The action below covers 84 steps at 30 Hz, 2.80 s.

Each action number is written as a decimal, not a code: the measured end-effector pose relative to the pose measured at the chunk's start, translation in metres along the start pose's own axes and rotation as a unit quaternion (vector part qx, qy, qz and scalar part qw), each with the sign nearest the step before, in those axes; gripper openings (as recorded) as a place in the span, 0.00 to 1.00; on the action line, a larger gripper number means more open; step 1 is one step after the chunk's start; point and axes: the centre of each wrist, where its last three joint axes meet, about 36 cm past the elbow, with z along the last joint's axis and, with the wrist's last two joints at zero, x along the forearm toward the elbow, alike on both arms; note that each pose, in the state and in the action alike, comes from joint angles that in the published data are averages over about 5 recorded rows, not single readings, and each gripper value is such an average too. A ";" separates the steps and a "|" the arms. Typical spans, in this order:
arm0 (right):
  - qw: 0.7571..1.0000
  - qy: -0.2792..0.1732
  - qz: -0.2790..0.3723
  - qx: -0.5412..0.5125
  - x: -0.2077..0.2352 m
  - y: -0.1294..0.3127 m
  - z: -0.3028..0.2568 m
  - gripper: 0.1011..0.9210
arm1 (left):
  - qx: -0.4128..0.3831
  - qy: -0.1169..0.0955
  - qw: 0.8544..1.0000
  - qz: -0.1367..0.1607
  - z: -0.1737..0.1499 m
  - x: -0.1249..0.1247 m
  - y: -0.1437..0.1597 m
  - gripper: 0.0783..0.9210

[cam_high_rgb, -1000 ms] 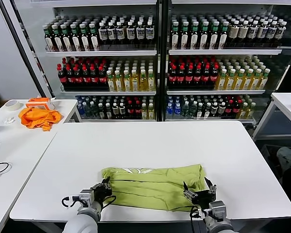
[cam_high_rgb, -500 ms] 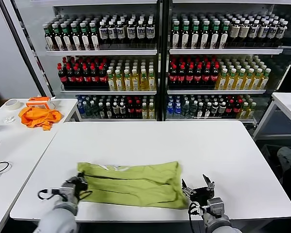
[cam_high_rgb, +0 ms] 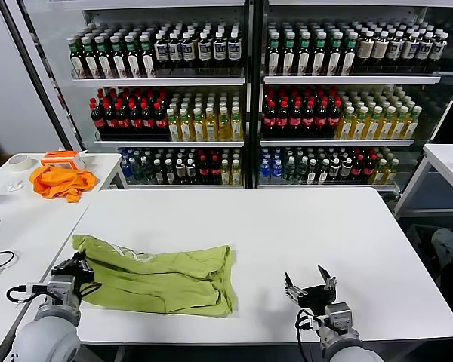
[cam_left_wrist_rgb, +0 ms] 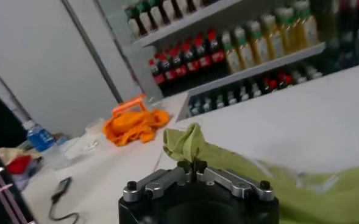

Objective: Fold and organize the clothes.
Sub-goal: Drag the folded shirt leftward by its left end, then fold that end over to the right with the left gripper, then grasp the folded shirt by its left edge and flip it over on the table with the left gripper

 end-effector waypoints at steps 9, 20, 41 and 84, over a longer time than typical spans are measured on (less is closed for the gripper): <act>1.000 -0.006 0.008 0.001 0.005 -0.004 -0.001 0.88 | 0.068 -0.009 0.990 0.127 -0.021 0.021 -0.043 0.02; 1.000 -0.009 0.011 0.004 0.006 -0.003 -0.003 0.88 | 0.113 -0.005 0.966 0.231 -0.032 0.027 -0.091 0.02; 1.000 -0.011 0.014 0.009 0.008 -0.001 -0.004 0.88 | 0.154 0.015 0.942 0.296 -0.042 0.008 -0.145 0.13; 1.000 -0.023 0.009 0.012 -0.005 -0.002 -0.007 0.88 | 0.093 0.057 0.983 0.146 0.040 -0.026 -0.088 0.82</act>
